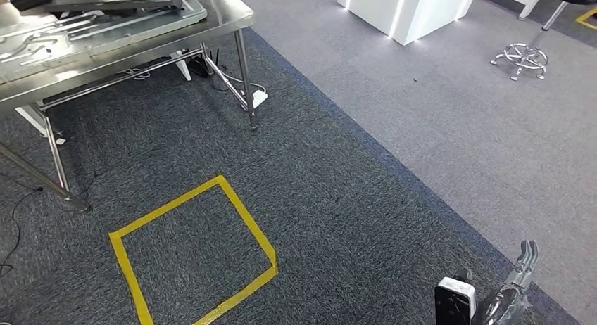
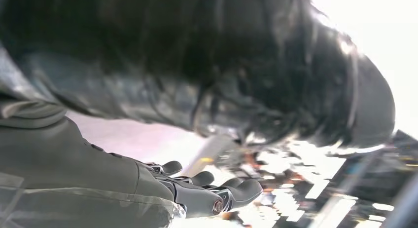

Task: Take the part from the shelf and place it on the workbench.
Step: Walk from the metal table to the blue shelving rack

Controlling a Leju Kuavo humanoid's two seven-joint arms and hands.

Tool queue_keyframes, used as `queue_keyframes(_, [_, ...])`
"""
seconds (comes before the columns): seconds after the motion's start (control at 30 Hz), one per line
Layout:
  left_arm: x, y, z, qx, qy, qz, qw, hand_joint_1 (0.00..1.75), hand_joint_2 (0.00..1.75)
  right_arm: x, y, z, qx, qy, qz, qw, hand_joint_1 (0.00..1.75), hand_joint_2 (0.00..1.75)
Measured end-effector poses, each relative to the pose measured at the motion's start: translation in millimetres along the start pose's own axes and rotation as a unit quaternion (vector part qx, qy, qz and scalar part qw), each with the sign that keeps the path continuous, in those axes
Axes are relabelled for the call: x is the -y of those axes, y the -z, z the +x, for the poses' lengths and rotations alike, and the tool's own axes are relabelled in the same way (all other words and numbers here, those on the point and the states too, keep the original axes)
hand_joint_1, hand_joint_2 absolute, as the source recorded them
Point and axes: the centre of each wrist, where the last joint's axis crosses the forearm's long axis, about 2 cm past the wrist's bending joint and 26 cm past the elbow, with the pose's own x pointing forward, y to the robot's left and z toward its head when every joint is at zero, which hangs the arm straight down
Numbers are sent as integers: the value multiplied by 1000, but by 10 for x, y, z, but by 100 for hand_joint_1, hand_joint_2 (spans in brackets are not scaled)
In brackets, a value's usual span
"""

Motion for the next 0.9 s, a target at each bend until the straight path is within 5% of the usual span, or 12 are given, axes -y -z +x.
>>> queue_keyframes(0.23, [-6, 6, 22, 6, 1, 11, 1000, 0, 0, -55, -392, -798, -88, -89, 60, 990, 0, 0])
queue_keyframes(0.47, [5, -15, -37, -3, -6, 17, 1000, 0, 0, 77, -1119, -1417, -269, -149, 136, 942, 0, 0])
queue_keyframes(0.63, [7, -15, -35, -7, -15, 22, 1000, 0, 0, 214, -1670, -1502, -415, -146, 145, 886, 0, 0])
queue_keyframes(0.9, [23, -20, -32, -8, -20, 23, 999, 0, 0, 188, -1843, -1480, -472, -135, 151, 858, 0, 0])
